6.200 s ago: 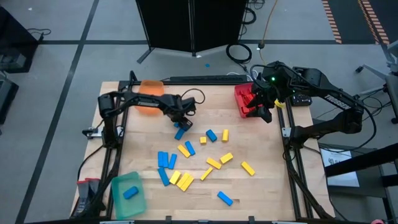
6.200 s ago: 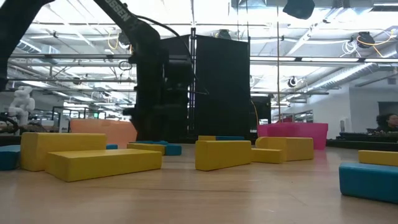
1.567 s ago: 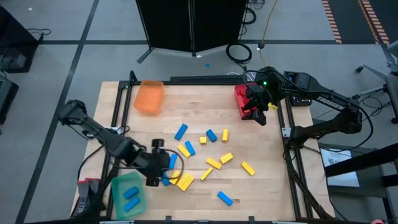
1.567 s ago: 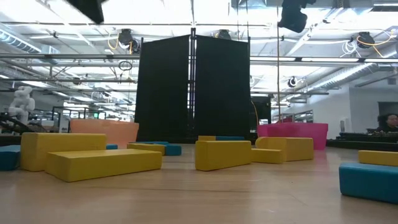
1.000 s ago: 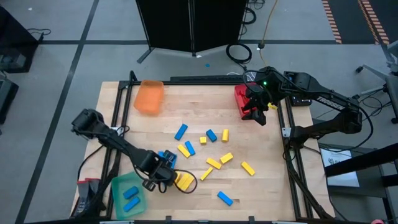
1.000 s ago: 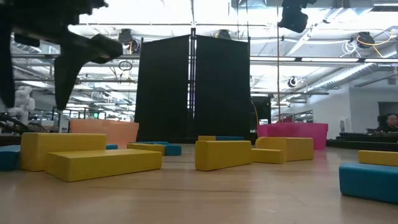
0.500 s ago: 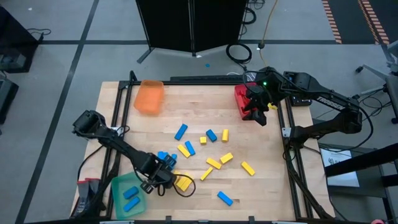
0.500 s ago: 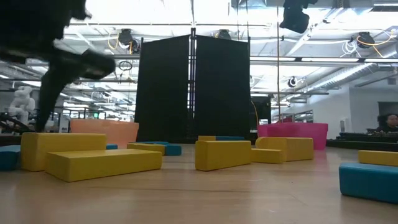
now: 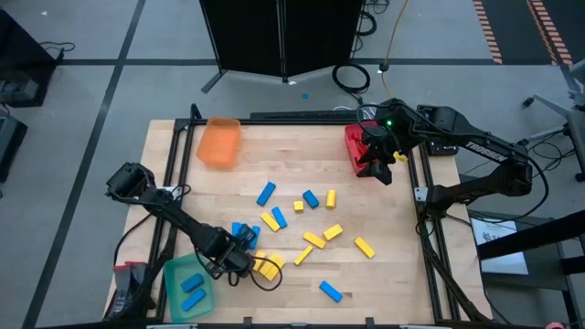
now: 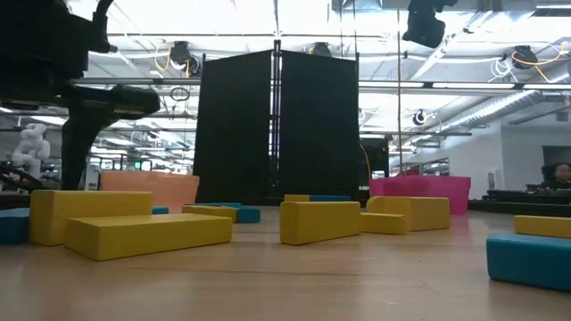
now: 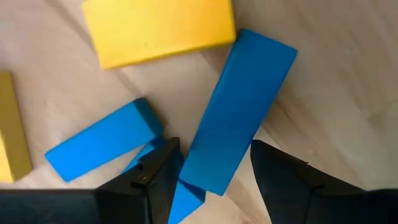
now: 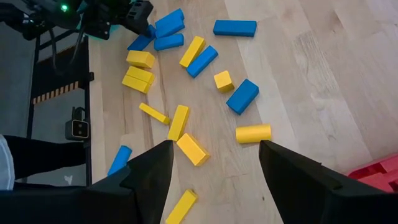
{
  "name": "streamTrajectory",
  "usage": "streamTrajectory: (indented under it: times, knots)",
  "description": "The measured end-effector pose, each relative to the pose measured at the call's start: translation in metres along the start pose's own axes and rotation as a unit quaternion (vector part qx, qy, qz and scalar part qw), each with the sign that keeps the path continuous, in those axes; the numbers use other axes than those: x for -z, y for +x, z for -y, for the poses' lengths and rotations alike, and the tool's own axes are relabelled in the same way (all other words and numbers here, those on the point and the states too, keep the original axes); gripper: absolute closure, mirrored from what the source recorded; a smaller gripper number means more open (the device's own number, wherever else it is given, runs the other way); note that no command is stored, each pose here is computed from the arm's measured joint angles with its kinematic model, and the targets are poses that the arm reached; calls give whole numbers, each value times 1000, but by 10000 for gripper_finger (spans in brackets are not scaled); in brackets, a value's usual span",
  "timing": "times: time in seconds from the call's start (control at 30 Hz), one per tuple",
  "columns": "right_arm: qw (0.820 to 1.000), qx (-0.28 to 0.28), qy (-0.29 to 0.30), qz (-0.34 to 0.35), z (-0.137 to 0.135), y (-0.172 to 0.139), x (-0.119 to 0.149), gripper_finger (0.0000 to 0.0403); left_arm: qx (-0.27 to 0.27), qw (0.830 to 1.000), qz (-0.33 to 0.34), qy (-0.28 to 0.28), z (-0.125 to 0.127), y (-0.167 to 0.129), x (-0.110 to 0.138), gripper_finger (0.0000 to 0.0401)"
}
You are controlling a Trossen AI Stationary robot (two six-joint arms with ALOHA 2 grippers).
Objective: Sort blocks
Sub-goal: Put the blue block into the green transparent bin
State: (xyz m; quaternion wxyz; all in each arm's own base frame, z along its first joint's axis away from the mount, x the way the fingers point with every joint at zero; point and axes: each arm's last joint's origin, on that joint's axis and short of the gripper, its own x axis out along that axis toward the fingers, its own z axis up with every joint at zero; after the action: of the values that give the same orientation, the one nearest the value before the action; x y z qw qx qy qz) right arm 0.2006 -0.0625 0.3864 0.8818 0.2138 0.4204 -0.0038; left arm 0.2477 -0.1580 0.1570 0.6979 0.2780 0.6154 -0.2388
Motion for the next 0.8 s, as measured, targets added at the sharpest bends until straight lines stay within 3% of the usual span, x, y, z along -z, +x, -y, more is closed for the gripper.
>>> streamTrajectory:
  times: [0.37,0.63,0.8]
  knots:
    - [1000,0,0,0,0,0,0,167,38,995,55,77,2,5,-7,196]
    - [1000,0,2,0,0,0,0,167,50,995,25,85,2,23,-8,197]
    - [1000,0,2,0,0,0,0,167,64,995,10,82,3,28,-7,240]
